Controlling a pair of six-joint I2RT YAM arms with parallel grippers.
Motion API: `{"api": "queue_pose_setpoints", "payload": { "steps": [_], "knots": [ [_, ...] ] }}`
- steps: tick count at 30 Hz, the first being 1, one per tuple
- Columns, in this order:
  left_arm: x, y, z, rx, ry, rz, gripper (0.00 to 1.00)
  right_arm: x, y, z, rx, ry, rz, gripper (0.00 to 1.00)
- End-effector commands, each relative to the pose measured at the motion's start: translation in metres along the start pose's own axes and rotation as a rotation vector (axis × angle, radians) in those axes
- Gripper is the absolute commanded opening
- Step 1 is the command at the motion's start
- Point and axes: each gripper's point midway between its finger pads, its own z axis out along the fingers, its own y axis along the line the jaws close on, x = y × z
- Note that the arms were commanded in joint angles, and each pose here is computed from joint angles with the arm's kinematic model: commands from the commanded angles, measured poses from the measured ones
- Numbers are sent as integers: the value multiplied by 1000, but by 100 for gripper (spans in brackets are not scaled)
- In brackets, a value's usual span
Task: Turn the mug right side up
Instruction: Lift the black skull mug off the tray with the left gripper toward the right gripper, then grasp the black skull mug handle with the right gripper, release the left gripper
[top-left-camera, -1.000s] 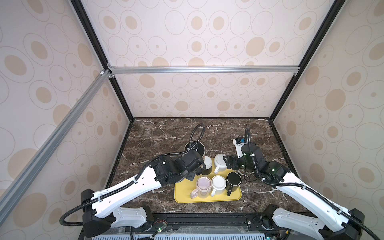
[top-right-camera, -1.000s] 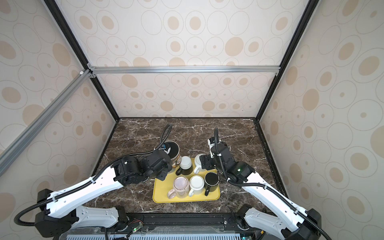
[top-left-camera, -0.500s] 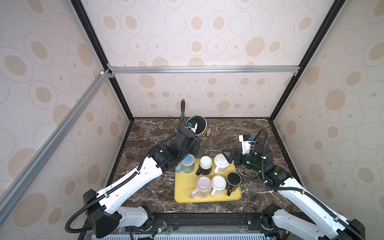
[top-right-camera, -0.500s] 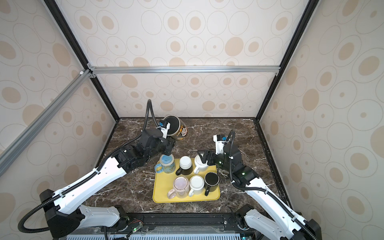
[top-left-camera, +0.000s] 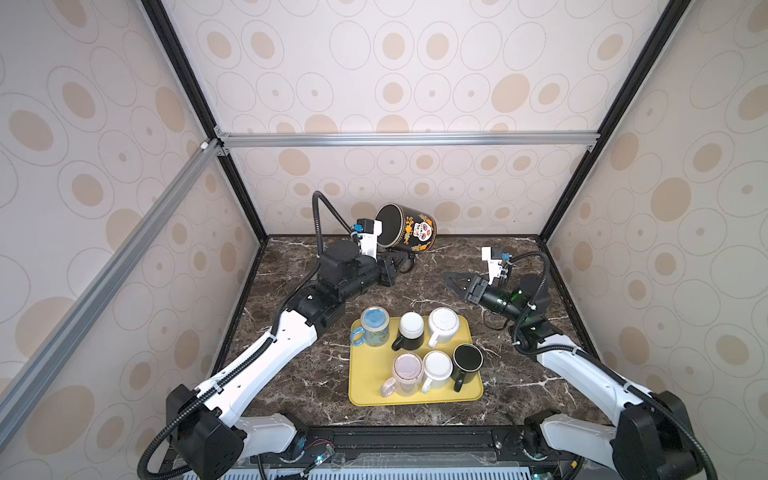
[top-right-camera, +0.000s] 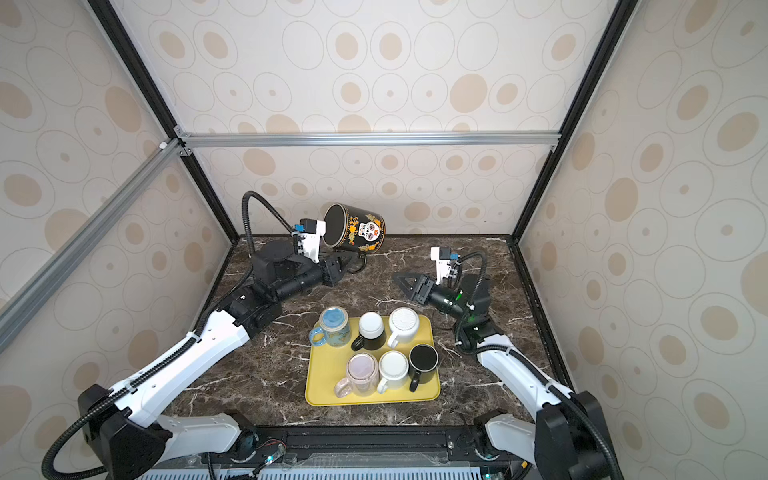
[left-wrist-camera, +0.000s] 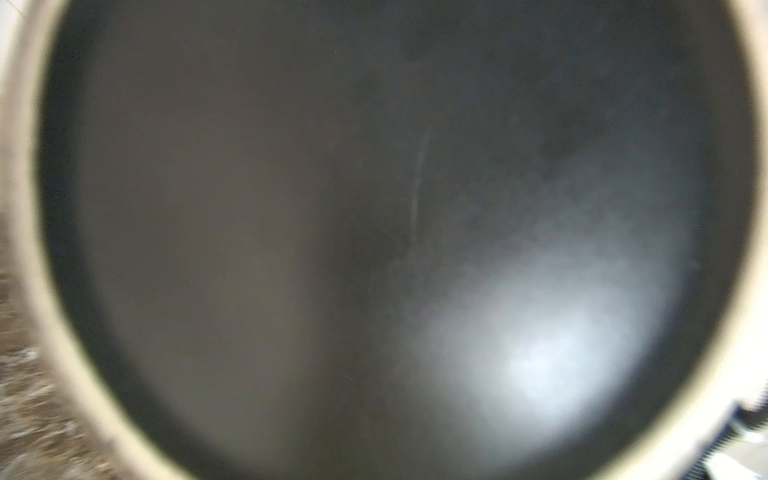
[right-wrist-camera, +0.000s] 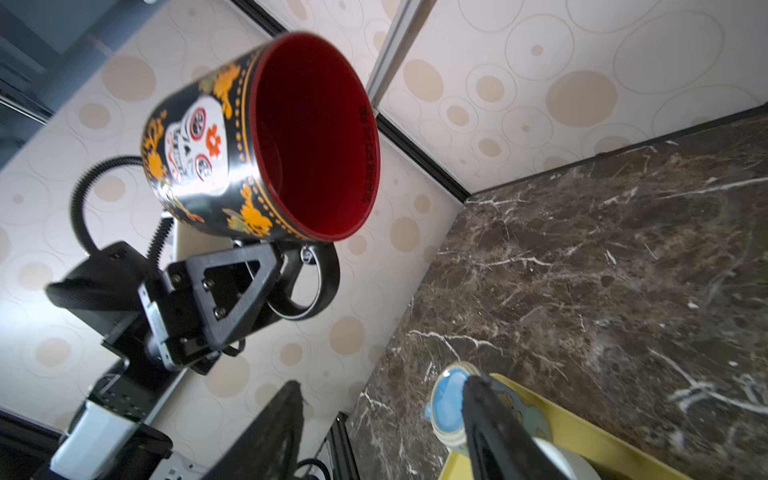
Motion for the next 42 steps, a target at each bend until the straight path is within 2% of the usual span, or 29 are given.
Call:
{"api": "queue_pose_setpoints", "payload": {
  "steps": [1, 9, 18, 23, 31, 37, 38, 40, 42],
  "knots": [
    [-69, -79, -37, 374, -231, -4, 0, -22, 55, 0, -235, -24, -32, 60],
    [-62, -84, -30, 528, -229, -96, 0, -34, 68, 12, -299, 10, -22, 57],
    [-59, -82, -20, 585, -231, -138, 0, -30, 71, 29, -336, 75, 29, 53],
    [-58, -82, -18, 616, -236, -153, 0, -26, 74, 38, -352, 97, 39, 48],
    [-55, -81, -13, 655, -231, -191, 0, -31, 78, 50, -410, 94, 85, 30],
    [-51, -79, -9, 666, -218, -211, 0, -34, 78, 53, -426, 69, 95, 28],
    [-51, -78, -9, 666, -219, -213, 0, -35, 78, 53, -428, 68, 93, 25],
    [-48, -76, -7, 661, -211, -220, 0, -36, 78, 54, -429, 64, 97, 2],
    [-45, -72, -3, 640, -198, -220, 0, -38, 78, 54, -431, 52, 95, 0]
  ]
}}
